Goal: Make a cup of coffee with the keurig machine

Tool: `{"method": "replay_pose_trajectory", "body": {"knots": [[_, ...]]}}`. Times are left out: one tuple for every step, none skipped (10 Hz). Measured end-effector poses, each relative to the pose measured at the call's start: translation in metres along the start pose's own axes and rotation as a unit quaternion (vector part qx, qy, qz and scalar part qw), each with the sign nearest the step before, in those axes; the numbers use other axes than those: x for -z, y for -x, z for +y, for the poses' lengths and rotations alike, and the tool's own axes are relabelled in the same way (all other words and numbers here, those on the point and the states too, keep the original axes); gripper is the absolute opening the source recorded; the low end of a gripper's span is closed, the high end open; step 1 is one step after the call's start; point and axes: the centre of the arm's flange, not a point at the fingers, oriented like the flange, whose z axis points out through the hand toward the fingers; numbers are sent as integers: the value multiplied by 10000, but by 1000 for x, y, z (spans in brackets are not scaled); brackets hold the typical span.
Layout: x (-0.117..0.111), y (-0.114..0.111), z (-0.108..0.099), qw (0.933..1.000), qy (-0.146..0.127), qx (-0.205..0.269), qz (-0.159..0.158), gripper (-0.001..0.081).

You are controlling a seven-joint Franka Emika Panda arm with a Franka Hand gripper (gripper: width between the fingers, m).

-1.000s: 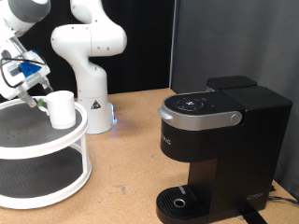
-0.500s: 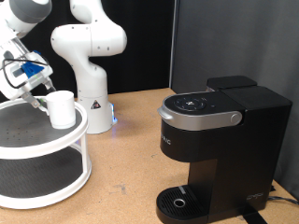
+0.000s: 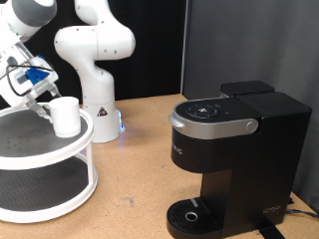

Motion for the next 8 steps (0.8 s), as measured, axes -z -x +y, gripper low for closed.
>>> {"method": "replay_pose_trajectory", "body": {"knots": [[0,0,0,10000,-3,6,-6,805],[-1,0,0,10000,-3,7,-9,805],[-1,1,0,10000,-2,7,-12,805],[-1,1,0,10000,1,10,-17,805],[-1,1,0,10000,6,14,-25,805],[-1,2,0,10000,12,13,-32,710],[0,2,0,10000,16,9,-33,710],[-1,2,0,10000,35,9,-34,536]]}}
